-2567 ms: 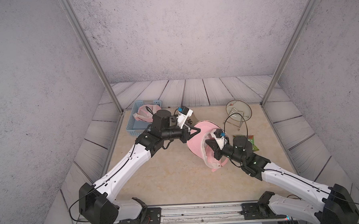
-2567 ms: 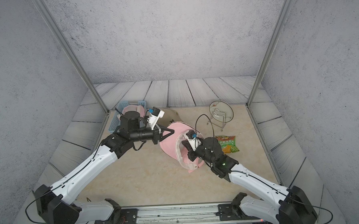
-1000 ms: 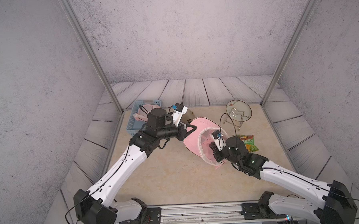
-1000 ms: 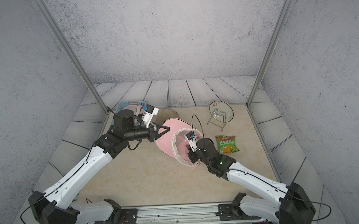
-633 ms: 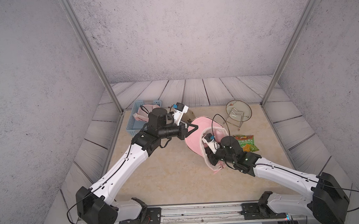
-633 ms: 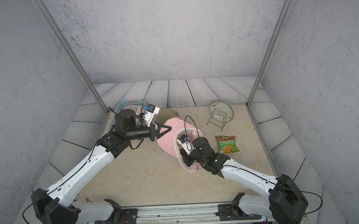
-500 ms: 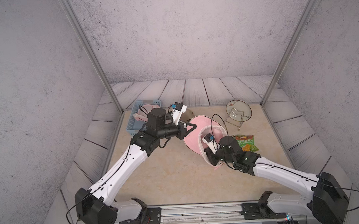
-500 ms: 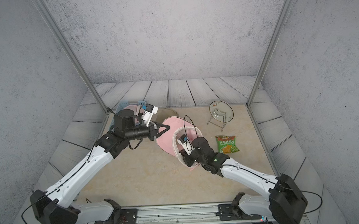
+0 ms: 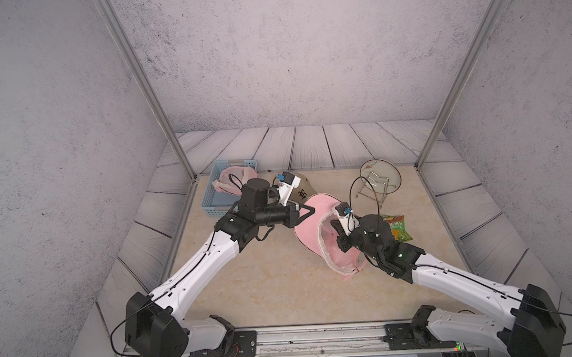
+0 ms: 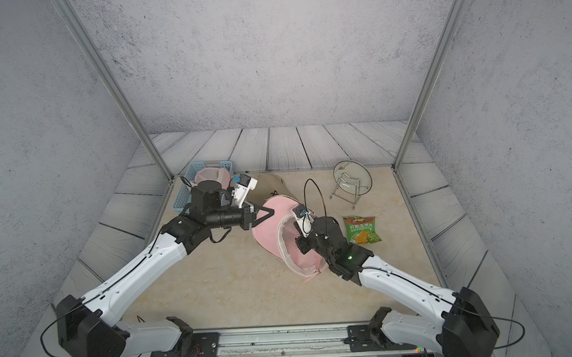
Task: Turn the baseball cap inside out
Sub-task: Turn over the baseball cap.
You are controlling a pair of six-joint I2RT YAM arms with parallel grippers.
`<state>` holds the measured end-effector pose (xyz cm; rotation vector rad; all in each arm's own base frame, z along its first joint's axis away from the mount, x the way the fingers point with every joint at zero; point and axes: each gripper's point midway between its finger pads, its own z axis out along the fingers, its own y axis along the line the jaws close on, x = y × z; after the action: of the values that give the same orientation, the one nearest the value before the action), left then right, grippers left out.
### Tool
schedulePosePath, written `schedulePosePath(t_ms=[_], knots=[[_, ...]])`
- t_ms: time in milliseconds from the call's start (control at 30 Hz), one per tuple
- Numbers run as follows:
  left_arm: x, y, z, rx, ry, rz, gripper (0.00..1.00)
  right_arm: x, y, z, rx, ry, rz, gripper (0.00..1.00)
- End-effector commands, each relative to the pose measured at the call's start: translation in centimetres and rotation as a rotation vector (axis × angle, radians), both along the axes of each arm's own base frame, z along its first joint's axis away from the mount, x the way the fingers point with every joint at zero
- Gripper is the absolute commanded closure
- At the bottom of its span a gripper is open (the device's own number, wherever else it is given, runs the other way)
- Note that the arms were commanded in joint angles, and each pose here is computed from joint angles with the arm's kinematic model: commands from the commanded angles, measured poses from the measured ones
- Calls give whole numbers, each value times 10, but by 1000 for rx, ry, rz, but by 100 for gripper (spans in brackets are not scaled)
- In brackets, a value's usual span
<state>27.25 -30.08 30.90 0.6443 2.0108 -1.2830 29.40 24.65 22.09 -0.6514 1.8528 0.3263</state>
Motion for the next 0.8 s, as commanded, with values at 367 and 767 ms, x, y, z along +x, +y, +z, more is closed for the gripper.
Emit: schedulePosePath(t_ms=[367, 767], knots=[[0, 4, 30, -52, -65, 40, 100, 31, -76, -32, -111, 49, -523, 100], [5, 16, 27, 41, -130, 87, 100, 18, -61, -9, -71, 87, -398, 82]])
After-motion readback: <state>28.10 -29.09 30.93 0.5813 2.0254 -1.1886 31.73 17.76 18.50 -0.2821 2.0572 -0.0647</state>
